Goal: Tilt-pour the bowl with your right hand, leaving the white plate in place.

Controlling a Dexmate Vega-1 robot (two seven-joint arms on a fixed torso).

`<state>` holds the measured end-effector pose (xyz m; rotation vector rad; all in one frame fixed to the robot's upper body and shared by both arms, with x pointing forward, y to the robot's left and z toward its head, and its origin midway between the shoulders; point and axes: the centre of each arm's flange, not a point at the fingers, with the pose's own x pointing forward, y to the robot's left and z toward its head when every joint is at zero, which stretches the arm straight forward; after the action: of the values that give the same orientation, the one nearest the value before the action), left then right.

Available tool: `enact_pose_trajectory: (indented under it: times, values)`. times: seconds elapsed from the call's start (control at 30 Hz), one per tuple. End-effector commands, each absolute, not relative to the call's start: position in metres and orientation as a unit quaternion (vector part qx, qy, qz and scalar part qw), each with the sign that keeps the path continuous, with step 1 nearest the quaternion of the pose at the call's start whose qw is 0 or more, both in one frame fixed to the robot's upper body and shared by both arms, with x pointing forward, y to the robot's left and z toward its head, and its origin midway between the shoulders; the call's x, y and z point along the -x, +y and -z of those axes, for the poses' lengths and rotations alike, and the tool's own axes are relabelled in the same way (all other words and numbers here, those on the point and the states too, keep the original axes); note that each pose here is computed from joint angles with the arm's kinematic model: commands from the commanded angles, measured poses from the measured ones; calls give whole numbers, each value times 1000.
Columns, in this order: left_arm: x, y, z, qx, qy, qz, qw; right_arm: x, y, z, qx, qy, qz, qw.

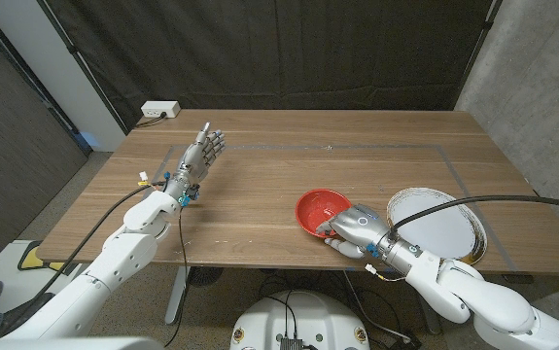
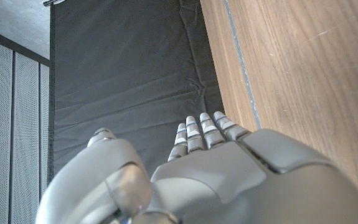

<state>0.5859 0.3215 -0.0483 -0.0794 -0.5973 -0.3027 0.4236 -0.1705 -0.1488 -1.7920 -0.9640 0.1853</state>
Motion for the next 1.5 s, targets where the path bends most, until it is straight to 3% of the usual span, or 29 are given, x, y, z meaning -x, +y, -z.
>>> enact_pose_trajectory:
  times: [0.03, 0.93, 1.5]
  values:
    - [-586, 322, 49, 42, -294, 149, 943, -424, -169, 147, 742, -407, -68, 528]
    - [-587, 329, 42, 50, -304, 144, 940, -418, -172, 133, 736, -377, -48, 561]
    - [-594, 332, 41, 55, -305, 146, 939, -407, -170, 126, 729, -399, 0, 556]
